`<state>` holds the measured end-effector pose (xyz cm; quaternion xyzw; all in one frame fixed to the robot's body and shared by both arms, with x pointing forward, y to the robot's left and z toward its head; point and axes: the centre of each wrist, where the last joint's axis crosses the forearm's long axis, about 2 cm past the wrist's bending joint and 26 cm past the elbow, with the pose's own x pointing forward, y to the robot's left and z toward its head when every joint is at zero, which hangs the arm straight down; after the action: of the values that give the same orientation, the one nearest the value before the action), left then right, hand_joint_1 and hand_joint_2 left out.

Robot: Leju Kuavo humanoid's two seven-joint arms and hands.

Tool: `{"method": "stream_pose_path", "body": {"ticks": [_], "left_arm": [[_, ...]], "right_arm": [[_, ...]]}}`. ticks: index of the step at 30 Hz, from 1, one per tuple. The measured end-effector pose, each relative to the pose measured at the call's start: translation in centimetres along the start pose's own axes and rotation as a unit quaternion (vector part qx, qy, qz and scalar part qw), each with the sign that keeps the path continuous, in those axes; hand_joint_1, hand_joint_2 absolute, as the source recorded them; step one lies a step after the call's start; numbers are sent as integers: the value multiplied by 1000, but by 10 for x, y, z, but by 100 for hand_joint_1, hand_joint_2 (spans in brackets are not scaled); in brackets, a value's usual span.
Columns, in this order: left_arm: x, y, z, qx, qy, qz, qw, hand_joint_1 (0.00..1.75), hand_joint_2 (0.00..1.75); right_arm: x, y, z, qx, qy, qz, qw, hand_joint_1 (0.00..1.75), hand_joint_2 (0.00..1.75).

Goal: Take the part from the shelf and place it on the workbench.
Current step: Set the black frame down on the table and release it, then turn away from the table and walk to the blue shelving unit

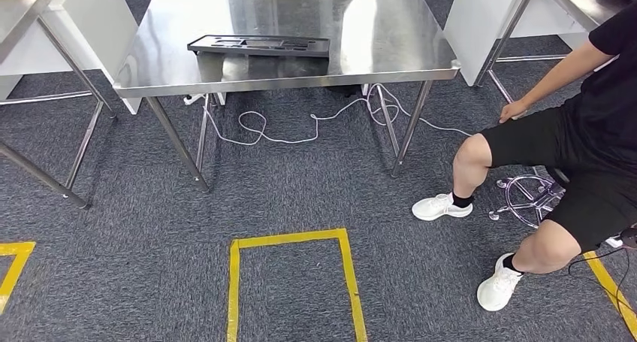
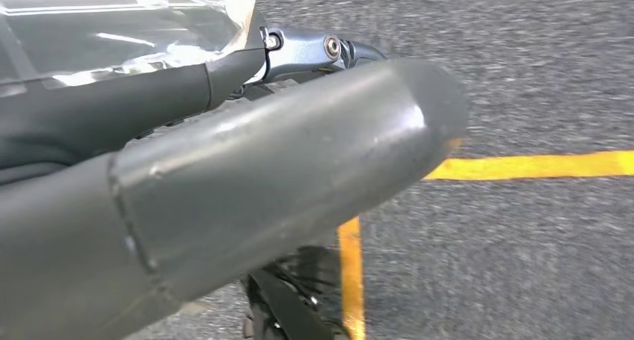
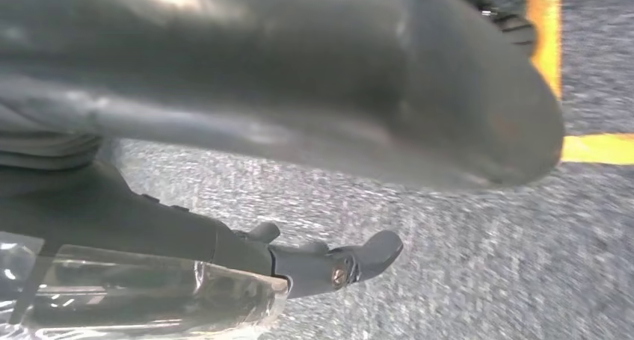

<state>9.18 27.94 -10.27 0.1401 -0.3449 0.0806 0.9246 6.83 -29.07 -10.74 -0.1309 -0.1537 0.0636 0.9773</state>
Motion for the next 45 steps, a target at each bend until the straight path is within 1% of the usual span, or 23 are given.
{"method": "stream_pose_path", "body": {"ticks": [12, 22, 26, 39, 45], "left_arm": [[0, -1, 1, -5, 3, -2, 1000, 0, 0], [1, -5, 1, -8, 7, -6, 1000, 0, 0], [-1, -5, 2, -8, 10, -6, 1000, 0, 0], [1, -7, 2, -9, 7, -5, 1000, 0, 0], [1, -7, 2, 1, 7, -11, 1000, 0, 0]], "right_arm": [[-5, 3, 1, 1, 17, 0, 1000, 0, 0], [-2, 3, 1, -1, 13, -16, 1000, 0, 0], [-7, 5, 2, 2, 18, -17, 1000, 0, 0], [-5, 5, 2, 1, 20, -16, 1000, 0, 0], [-6, 5, 2, 2, 21, -13, 1000, 0, 0]]}}
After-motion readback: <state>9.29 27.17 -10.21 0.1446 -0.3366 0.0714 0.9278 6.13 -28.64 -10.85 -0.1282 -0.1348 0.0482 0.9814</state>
